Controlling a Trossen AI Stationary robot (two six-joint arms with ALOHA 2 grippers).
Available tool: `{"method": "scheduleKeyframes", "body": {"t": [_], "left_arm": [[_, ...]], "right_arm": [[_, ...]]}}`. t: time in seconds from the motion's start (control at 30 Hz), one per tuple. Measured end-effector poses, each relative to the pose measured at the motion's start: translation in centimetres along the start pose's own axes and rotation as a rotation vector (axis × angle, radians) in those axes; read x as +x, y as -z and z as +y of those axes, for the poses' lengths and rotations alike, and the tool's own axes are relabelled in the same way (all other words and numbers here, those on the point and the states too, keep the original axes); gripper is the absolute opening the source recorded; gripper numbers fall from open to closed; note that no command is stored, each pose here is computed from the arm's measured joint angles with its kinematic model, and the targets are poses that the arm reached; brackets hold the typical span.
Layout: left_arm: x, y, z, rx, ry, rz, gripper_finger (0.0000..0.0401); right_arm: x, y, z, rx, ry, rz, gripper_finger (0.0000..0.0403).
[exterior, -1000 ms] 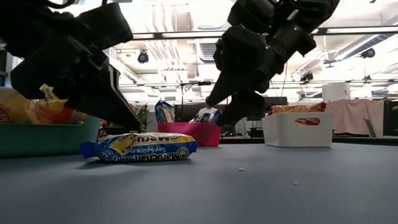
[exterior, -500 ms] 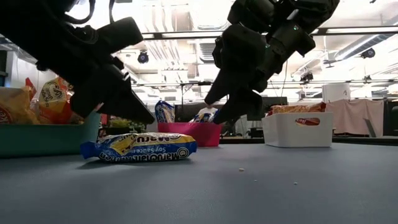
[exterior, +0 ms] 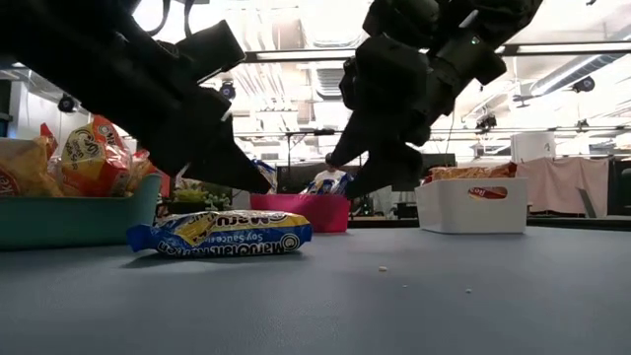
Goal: Sort Maruchan noodles
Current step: Put the blue noodle pack into the red bin
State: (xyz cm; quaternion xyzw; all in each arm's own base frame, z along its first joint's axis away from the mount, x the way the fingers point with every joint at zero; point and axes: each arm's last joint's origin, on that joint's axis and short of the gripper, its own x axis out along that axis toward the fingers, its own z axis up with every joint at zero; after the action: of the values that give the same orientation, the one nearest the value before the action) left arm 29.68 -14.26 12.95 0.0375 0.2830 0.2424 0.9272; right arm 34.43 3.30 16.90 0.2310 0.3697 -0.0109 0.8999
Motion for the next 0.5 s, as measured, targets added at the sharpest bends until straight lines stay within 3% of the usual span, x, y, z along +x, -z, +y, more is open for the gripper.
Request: {"method": "scheduleKeyframes", "body": {"t": [0.5], "left_arm": [[0.0,0.4,-0.4,0.039,0.12,0.074,0.0038]], "right_arm": [[-2.6,3.5,4.8,0.103,-0.019,0.184,0.0325]]}}
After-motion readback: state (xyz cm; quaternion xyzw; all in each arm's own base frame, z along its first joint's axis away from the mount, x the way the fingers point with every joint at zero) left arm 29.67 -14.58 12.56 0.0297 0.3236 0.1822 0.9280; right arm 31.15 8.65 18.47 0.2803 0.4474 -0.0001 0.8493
